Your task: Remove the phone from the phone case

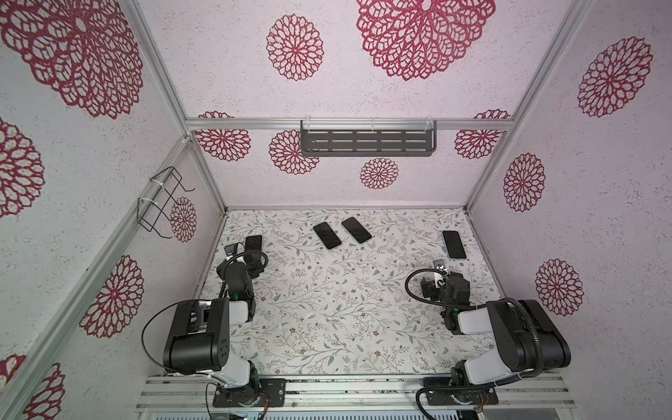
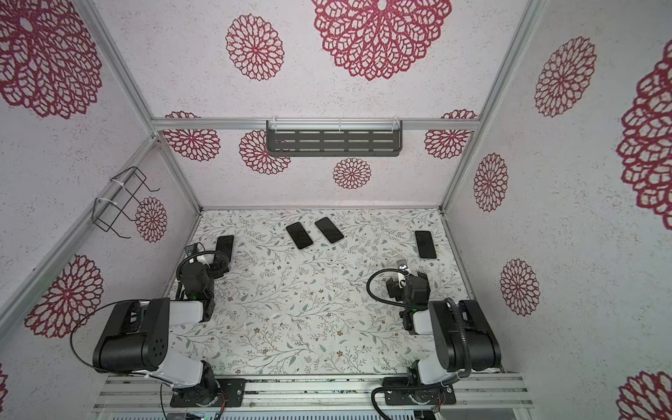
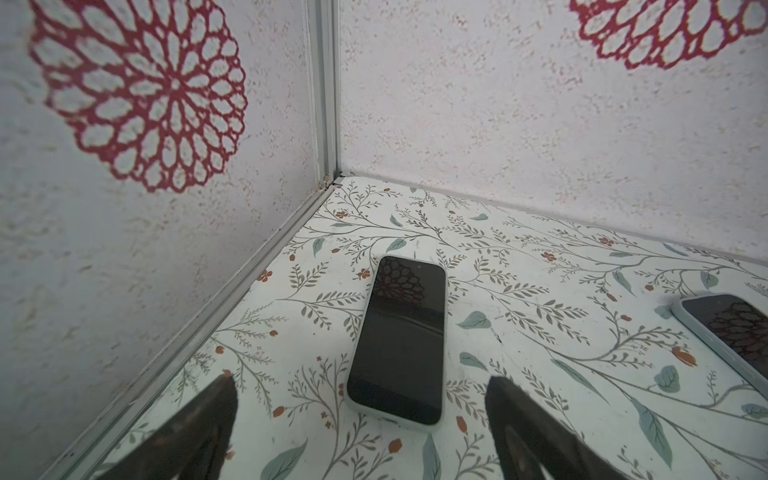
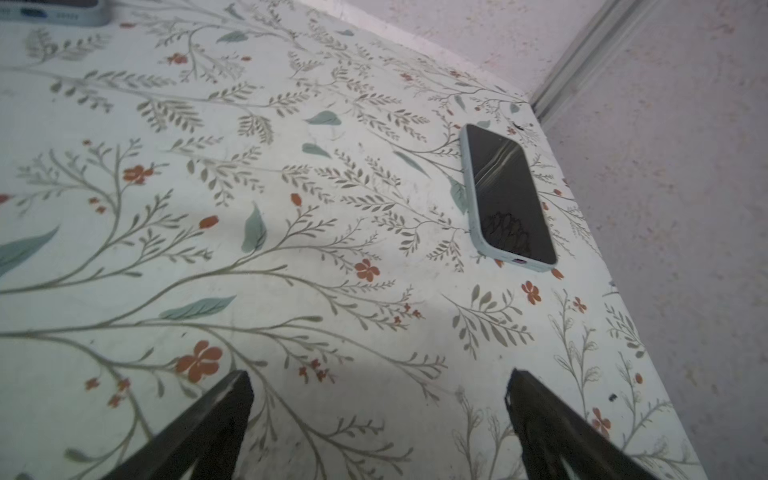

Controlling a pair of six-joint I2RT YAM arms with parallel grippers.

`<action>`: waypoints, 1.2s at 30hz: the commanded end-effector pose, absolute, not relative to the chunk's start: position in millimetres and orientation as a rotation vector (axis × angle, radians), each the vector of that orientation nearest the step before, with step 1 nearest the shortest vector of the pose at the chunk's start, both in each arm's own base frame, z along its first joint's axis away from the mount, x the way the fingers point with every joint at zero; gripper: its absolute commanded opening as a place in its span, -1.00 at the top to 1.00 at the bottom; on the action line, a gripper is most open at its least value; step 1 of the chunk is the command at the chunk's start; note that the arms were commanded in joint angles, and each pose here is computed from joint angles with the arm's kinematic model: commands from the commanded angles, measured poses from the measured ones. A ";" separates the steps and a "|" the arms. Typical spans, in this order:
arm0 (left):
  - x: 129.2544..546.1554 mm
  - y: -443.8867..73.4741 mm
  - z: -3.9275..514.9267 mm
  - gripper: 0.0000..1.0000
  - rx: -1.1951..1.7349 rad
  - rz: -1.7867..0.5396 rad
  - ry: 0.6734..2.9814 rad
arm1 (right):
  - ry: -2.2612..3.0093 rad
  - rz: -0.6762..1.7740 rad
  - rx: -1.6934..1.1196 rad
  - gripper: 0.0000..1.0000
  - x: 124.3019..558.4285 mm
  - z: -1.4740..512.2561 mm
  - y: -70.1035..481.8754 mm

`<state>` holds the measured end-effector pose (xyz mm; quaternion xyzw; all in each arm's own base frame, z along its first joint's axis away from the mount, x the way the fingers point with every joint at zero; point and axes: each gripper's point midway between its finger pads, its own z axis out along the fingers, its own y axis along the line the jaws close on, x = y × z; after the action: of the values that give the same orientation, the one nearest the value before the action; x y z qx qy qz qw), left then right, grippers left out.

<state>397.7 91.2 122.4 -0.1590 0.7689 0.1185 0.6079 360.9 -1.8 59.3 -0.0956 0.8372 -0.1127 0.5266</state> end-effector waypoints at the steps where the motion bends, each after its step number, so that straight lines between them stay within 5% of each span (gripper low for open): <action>1: 397.1 91.0 123.3 -0.94 -0.361 0.282 1.766 | 1.742 -0.184 0.201 -0.98 373.3 114.4 -34.3; 36: 396.5 88.8 127.0 -0.94 -0.353 0.278 1.757 | 1.726 -0.190 0.211 -0.98 370.1 118.7 -35.4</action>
<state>397.7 91.1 122.6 -0.1587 0.7687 0.1185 0.6082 372.5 -28.4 104.9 0.0696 0.7779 -0.0787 0.6196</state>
